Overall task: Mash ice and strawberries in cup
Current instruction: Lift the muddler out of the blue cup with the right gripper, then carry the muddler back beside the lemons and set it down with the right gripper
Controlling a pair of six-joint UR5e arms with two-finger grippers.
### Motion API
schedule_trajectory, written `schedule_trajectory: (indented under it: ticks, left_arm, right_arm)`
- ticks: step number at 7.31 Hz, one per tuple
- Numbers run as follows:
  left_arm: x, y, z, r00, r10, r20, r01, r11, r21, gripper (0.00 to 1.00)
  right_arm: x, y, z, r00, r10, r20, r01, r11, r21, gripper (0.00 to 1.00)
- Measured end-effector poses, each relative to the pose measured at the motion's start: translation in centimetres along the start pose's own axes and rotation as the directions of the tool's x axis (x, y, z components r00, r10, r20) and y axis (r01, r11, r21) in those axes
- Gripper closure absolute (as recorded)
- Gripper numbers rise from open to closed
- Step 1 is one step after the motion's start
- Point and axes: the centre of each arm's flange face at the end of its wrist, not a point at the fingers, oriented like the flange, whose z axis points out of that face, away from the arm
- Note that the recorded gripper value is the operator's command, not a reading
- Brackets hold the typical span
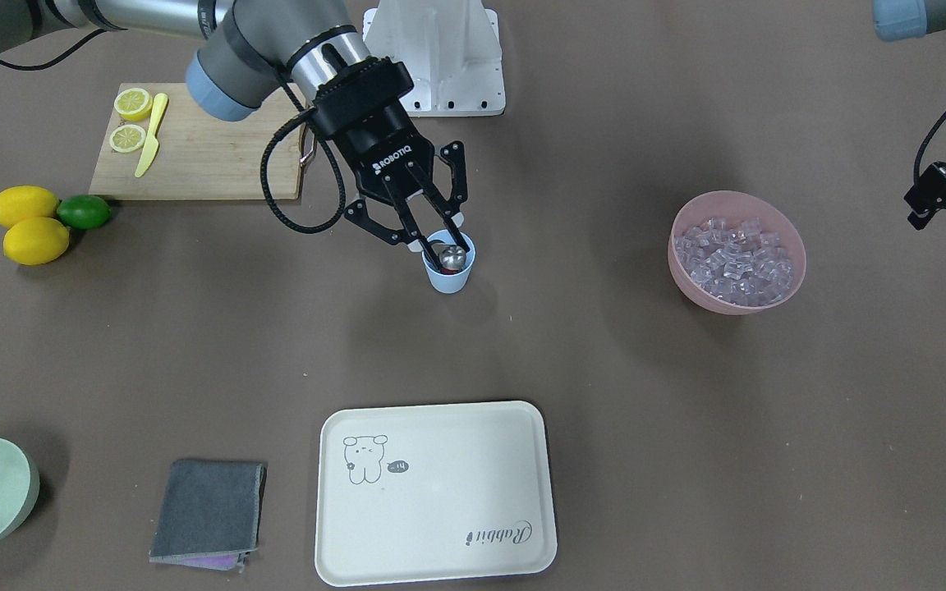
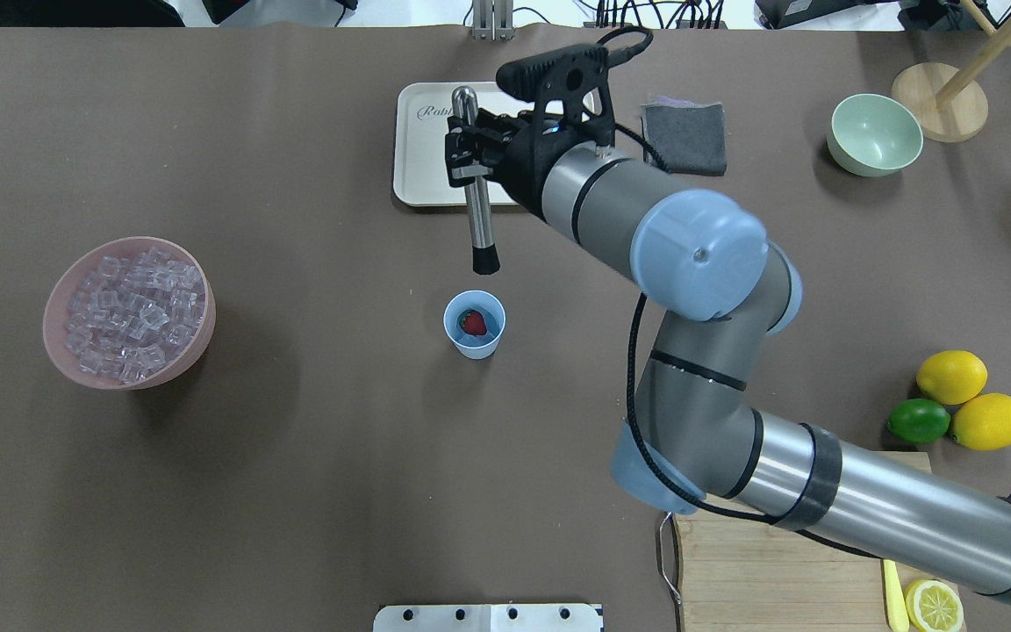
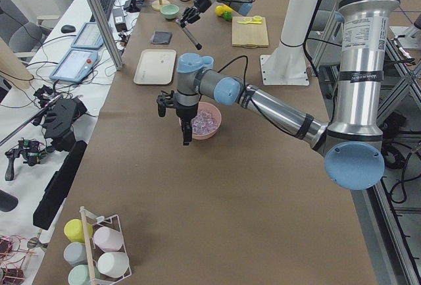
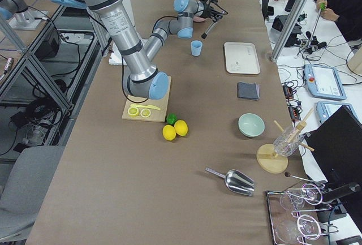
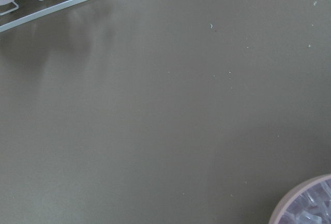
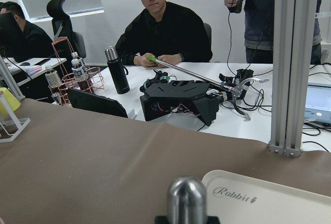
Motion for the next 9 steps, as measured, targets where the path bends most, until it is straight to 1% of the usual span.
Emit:
schedule_trajectory:
  ticks: [1, 2, 3, 4, 5, 6, 7, 8, 9]
  left_arm:
    - [0.0, -0.1, 0.1, 1.000, 0.003, -0.004, -0.003, 1.000, 0.003, 0.02]
    - [0.3, -0.1, -0.1, 1.000, 0.001, -0.025, 0.000, 1.000, 0.020, 0.02]
    - [1.0, -0.1, -0.2, 0.998, -0.005, -0.064, 0.008, 0.999, 0.040, 0.02]
    - [1.6, -0.1, 0.1, 0.995, -0.003, -0.104, 0.008, 0.999, 0.052, 0.02]
    - [1.9, 0.0, 0.4, 0.992, 0.003, -0.128, 0.004, 0.998, 0.057, 0.02]
    - [2.0, -0.1, 0.5, 0.990, 0.007, -0.139, 0.002, 0.998, 0.060, 0.02]
    - [2.0, -0.1, 0.6, 0.990, 0.007, -0.141, 0.001, 0.998, 0.061, 0.02]
    - [2.0, -0.1, 0.7, 0.990, 0.007, -0.140, 0.002, 0.998, 0.063, 0.02]
    - [2.0, -0.1, 0.7, 0.990, 0.007, -0.139, 0.002, 0.998, 0.064, 0.02]
  right_arm:
    - [2.0, -0.9, -1.2, 1.000, 0.004, -0.025, -0.005, 1.000, -0.030, 1.00]
    - [5.2, -0.8, -2.0, 0.998, 0.028, -0.055, -0.032, 0.997, -0.069, 1.00]
    - [9.8, -0.2, -2.7, 0.994, 0.062, -0.094, -0.075, 0.988, -0.139, 1.00]
    - [14.5, 0.7, -3.3, 0.987, 0.083, -0.137, -0.112, 0.968, -0.225, 1.00]
    - [18.2, 1.9, -3.6, 0.976, 0.096, -0.194, -0.155, 0.935, -0.319, 1.00]
    - [20.7, 3.2, -3.4, 0.958, 0.099, -0.268, -0.205, 0.891, -0.404, 1.00]
    - [22.7, 4.5, -2.9, 0.936, 0.096, -0.338, -0.258, 0.842, -0.473, 1.00]
    - [24.9, 5.7, -2.1, 0.918, 0.099, -0.383, -0.306, 0.792, -0.528, 1.00]
    - [27.7, 6.8, -0.9, 0.909, 0.091, -0.407, -0.333, 0.745, -0.578, 1.00]
